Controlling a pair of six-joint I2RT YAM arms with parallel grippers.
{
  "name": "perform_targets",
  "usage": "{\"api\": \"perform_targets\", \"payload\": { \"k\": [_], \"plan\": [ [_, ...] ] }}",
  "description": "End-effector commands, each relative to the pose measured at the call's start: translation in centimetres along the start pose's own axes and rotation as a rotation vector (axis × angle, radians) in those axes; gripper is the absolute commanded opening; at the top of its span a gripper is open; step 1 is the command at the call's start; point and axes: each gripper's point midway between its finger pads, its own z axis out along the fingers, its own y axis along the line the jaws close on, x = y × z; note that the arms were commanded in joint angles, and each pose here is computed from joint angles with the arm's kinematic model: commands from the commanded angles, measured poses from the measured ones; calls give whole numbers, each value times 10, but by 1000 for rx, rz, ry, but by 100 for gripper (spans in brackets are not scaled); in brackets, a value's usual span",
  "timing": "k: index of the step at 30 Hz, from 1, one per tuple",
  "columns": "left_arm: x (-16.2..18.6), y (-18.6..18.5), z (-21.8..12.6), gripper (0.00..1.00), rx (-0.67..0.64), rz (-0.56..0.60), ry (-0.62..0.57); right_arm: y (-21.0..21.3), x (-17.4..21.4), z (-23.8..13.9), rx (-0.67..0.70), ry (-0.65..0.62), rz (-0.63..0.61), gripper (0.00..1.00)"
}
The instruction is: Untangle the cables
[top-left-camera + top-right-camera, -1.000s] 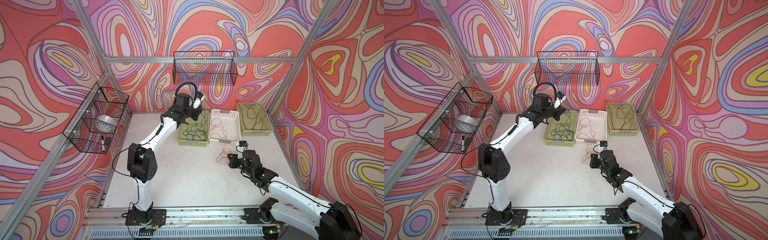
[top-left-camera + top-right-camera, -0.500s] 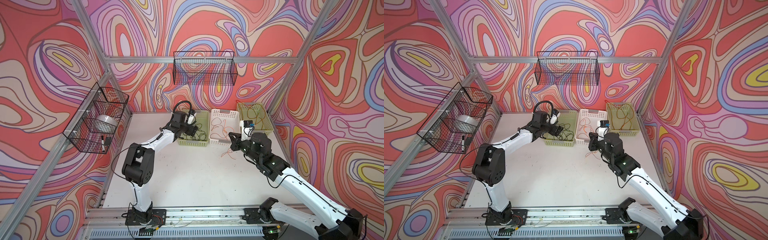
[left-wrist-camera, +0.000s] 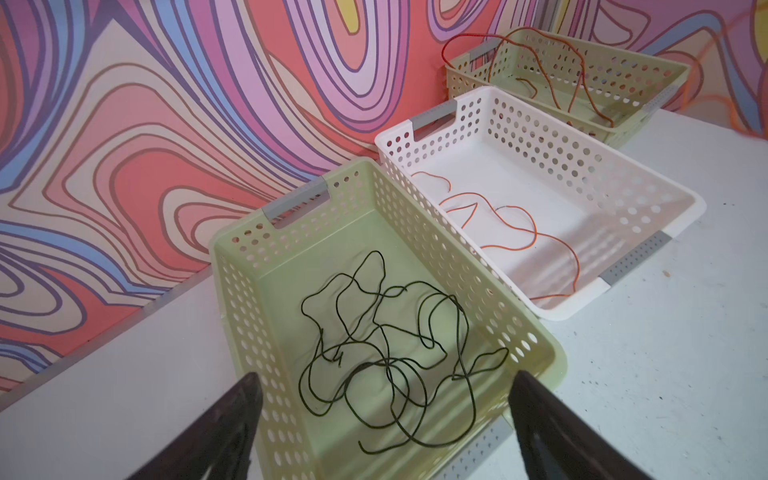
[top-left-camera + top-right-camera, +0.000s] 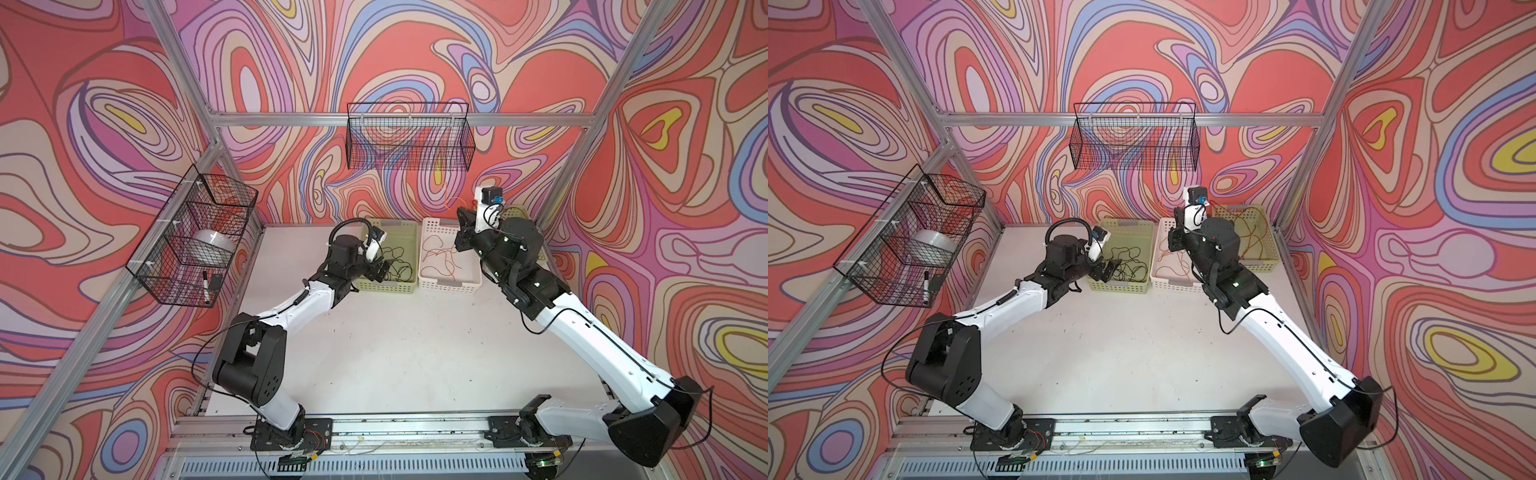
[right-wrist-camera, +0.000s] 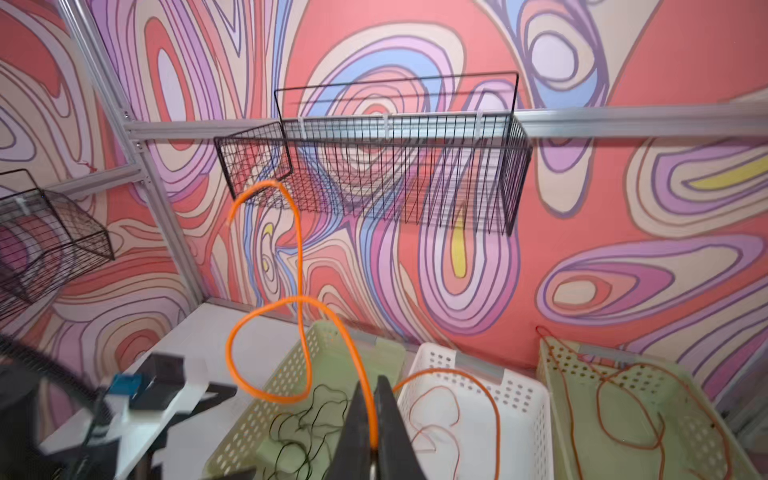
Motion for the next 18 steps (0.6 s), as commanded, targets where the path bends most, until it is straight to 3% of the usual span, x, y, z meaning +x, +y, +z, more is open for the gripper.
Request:
{"api": "perform_targets", "payload": {
  "k": [1,9,18],
  "plan": [
    [-15,-3,-18,94,8,-16,-63,-21,-7,29,98,-34,-127,0],
    [-3,-12,-48,93,11,-38,-49,-75,90,91,145,95,-62,0],
    [2,-9,-76,92,-40,-42,-46,-76,199,111,121,273,-17,0]
  ]
}}
